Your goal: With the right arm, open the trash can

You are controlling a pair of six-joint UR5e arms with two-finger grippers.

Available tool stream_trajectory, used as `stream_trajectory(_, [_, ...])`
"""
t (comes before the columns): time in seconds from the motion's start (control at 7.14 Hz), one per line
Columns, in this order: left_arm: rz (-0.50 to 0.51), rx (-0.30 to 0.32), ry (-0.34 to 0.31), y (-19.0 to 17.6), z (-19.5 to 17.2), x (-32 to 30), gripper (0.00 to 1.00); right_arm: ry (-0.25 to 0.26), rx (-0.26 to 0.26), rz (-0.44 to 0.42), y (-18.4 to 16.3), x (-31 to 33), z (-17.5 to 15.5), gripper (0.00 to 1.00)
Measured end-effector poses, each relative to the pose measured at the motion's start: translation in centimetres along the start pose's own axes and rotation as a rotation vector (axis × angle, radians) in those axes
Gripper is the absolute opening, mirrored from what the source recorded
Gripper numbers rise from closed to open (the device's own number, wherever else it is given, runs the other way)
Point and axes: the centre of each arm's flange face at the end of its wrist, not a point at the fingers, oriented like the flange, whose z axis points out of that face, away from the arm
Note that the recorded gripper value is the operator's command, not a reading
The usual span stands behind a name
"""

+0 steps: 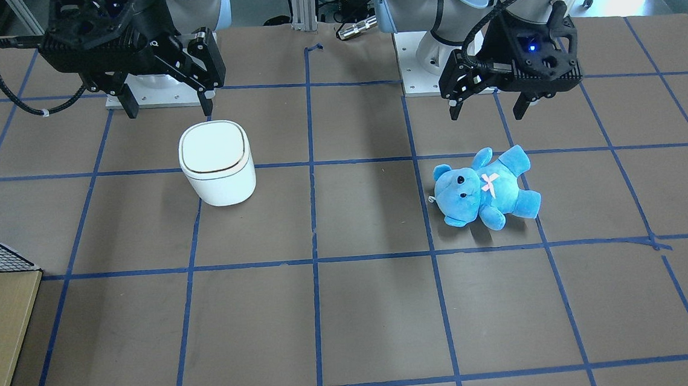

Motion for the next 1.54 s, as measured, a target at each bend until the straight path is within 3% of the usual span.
stream_trajectory(1.26, [0.000,0.000,0.000,0.0,0.0,0.0,1.00,0.011,-0.017,0.003,-0.1,0.2,0.5,0.99])
stream_trajectory(1.54, [-0.001,0.000,0.000,0.0,0.0,0.0,1.00,0.020,-0.067,0.007,-0.2,0.5,3.9,0.96])
